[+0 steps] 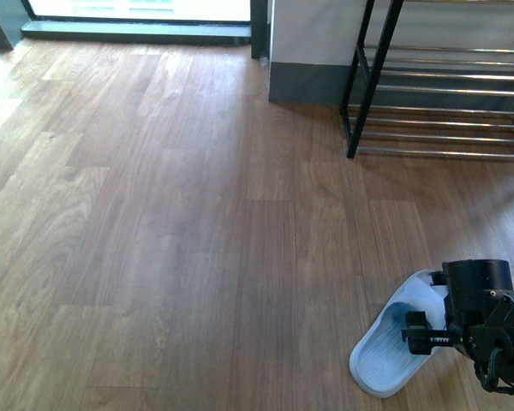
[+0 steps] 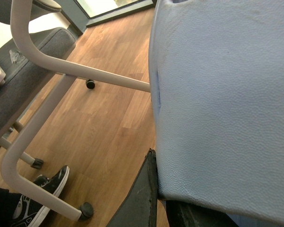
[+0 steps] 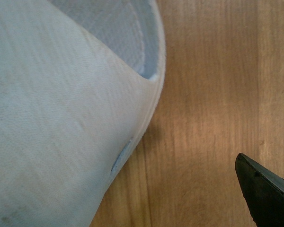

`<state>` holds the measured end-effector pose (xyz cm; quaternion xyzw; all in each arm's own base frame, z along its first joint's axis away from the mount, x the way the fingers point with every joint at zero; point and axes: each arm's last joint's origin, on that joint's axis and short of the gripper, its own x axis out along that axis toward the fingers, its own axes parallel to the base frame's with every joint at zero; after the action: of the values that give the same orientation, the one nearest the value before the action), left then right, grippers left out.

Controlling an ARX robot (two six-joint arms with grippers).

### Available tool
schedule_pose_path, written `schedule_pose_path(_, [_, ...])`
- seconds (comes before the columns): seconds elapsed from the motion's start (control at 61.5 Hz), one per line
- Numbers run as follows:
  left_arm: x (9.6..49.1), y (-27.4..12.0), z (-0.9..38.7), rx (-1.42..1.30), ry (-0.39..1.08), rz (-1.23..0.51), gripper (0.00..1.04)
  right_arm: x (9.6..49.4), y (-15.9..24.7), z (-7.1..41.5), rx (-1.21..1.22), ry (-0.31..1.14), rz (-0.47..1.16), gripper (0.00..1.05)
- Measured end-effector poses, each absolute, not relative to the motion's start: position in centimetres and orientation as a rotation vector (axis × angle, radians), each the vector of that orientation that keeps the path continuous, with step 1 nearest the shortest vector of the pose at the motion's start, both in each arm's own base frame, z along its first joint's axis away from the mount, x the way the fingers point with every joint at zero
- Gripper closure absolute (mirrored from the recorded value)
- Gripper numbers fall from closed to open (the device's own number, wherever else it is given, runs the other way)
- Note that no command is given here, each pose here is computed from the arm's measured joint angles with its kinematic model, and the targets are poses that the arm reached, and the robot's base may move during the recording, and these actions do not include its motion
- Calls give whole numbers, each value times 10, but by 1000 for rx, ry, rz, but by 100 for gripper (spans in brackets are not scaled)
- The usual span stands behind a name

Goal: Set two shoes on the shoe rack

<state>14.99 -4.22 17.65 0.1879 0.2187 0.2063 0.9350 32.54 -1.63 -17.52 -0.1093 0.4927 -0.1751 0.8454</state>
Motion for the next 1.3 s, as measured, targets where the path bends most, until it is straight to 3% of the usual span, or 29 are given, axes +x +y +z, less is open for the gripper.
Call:
schedule_pose_path(0.098, [150, -42, 176, 384, 447, 422, 103, 330, -23, -175, -208, 1008, -392, 10])
schedule_pose_path(0.634, [150, -42, 176, 384, 447, 422, 103, 339, -32, -188, -83, 938, -412, 89])
schedule_pose_path(0.765, [150, -42, 176, 384, 447, 422, 103, 338, -32, -188, -83, 923, -418, 104])
schedule_pose_path(1.041, [150, -42, 176, 384, 447, 422, 103, 337, -30, -160, -123, 911, -321, 103])
schedule_pose_path(1.302, [150, -42, 176, 384, 447, 422, 103, 365, -28, -36, -325, 687, -102, 103])
